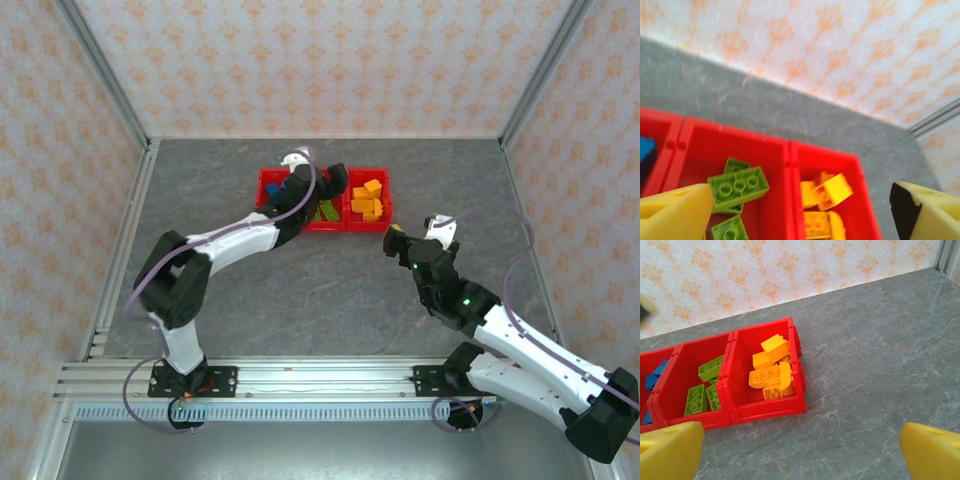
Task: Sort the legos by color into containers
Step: Place the lego in the container, then reset both arms
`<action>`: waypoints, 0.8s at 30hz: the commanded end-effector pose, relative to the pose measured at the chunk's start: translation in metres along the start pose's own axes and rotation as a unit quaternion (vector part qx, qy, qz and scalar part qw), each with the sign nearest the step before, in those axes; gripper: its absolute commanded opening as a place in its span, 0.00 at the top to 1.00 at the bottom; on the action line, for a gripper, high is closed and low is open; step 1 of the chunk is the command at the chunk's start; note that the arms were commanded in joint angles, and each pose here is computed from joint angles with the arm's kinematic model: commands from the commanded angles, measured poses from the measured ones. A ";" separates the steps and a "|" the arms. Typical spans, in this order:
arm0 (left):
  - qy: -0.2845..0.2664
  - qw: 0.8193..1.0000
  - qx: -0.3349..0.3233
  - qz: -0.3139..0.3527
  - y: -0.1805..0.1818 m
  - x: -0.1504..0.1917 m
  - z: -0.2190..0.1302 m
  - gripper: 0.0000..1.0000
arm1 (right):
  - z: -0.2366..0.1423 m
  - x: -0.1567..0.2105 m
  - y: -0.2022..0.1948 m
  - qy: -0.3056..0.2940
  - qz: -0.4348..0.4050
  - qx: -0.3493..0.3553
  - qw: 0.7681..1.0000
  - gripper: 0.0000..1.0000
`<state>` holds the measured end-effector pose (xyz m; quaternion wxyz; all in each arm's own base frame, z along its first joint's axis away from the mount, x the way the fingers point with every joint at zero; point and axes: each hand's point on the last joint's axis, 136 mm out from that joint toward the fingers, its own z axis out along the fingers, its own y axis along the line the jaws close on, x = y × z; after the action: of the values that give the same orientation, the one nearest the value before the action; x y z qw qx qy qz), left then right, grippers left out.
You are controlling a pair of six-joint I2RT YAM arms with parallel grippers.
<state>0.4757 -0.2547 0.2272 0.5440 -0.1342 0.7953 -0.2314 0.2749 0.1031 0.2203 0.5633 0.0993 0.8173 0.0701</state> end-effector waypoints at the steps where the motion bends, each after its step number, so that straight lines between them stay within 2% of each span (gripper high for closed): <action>1: -0.061 0.998 -0.003 0.032 -0.002 -0.048 -0.034 0.07 | 0.002 -0.007 0.001 -0.012 -0.004 0.003 1.000 0.00; 6: -0.136 0.987 -0.037 0.077 0.029 -0.079 -0.094 0.03 | 0.007 -0.011 -0.014 -0.050 -0.005 0.050 0.997 0.00; 9: -0.174 0.976 -0.107 0.078 0.082 -0.083 -0.123 0.01 | 0.011 -0.009 -0.033 -0.094 -0.017 0.101 0.990 0.00; 13: -0.216 0.960 -0.167 0.070 0.150 -0.075 -0.155 0.01 | 0.014 -0.019 -0.045 -0.144 -0.032 0.116 0.982 0.00; 17: -0.258 0.944 -0.203 0.036 0.202 -0.064 -0.191 0.01 | 0.024 -0.035 -0.083 -0.191 0.023 0.155 0.969 0.00; 20: -0.278 0.936 -0.213 0.011 0.227 -0.055 -0.208 0.00 | 0.031 -0.034 -0.118 -0.210 0.050 0.200 0.956 0.00; 24: -0.275 0.927 -0.253 0.035 0.245 -0.049 -0.218 0.01 | 0.037 -0.024 -0.150 -0.221 0.053 0.238 0.944 0.00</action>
<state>0.3082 0.0138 0.1935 0.6775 -0.2738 0.6820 0.0293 0.3061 -0.0373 0.1850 0.6544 0.2641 0.6965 -0.1302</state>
